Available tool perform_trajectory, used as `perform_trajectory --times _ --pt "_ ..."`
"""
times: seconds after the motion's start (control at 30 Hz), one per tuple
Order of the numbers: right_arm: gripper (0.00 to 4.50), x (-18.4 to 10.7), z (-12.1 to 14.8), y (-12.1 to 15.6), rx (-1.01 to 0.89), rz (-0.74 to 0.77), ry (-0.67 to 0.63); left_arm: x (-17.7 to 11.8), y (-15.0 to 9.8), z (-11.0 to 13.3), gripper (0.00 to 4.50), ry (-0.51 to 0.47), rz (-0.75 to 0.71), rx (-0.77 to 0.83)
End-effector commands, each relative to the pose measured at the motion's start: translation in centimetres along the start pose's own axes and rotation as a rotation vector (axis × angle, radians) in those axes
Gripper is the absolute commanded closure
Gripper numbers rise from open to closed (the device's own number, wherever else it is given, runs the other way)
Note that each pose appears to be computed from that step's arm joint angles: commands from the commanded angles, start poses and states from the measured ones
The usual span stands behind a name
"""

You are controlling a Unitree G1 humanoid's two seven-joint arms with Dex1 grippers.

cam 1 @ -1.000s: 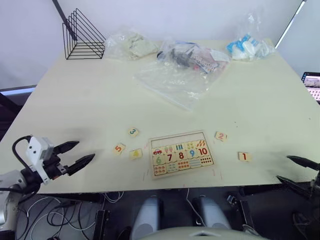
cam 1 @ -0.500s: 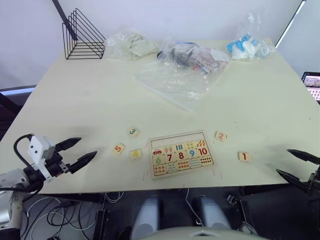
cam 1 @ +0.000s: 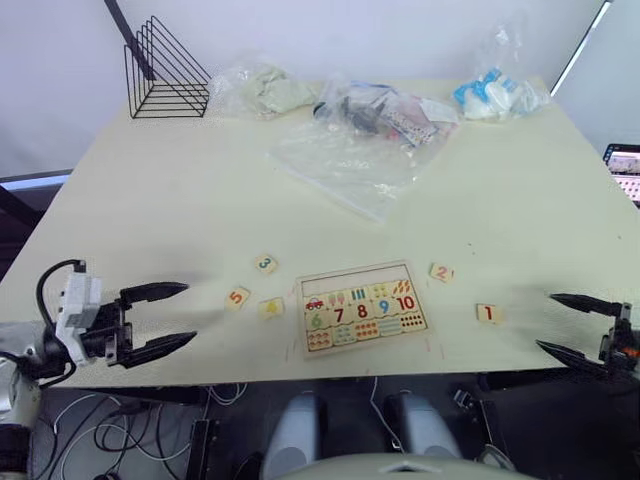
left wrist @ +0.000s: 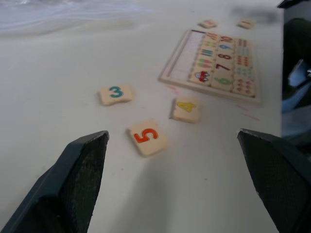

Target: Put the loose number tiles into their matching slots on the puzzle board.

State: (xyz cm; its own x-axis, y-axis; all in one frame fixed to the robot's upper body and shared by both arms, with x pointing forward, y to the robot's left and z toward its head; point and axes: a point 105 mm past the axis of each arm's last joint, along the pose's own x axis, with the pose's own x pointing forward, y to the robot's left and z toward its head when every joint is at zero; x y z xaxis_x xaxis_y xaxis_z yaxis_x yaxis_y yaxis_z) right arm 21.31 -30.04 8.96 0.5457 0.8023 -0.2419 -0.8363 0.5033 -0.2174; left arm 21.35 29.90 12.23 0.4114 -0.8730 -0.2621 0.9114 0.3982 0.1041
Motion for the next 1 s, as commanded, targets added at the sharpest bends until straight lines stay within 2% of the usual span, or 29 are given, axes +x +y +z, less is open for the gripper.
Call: perform_trajectory --times 0.03,0.2,0.53,1.0 --pt "0.03 0.1 1.1 -0.5 -0.053 0.056 0.014 0.2 -0.6 0.9 0.0 -0.016 -0.1 0.084" --pt "0.03 0.8 1.4 -0.4 -0.069 0.119 0.035 0.1 -1.2 0.7 0.0 0.013 -0.155 0.153" --pt "0.03 3.1 2.0 -0.6 -0.139 0.193 0.15 -1.4 -1.5 0.1 0.0 0.022 -0.115 0.194" --pt "0.03 5.7 2.5 -1.7 -0.121 0.26 0.22 -1.3 -0.4 0.2 0.0 -0.031 -0.067 0.192"
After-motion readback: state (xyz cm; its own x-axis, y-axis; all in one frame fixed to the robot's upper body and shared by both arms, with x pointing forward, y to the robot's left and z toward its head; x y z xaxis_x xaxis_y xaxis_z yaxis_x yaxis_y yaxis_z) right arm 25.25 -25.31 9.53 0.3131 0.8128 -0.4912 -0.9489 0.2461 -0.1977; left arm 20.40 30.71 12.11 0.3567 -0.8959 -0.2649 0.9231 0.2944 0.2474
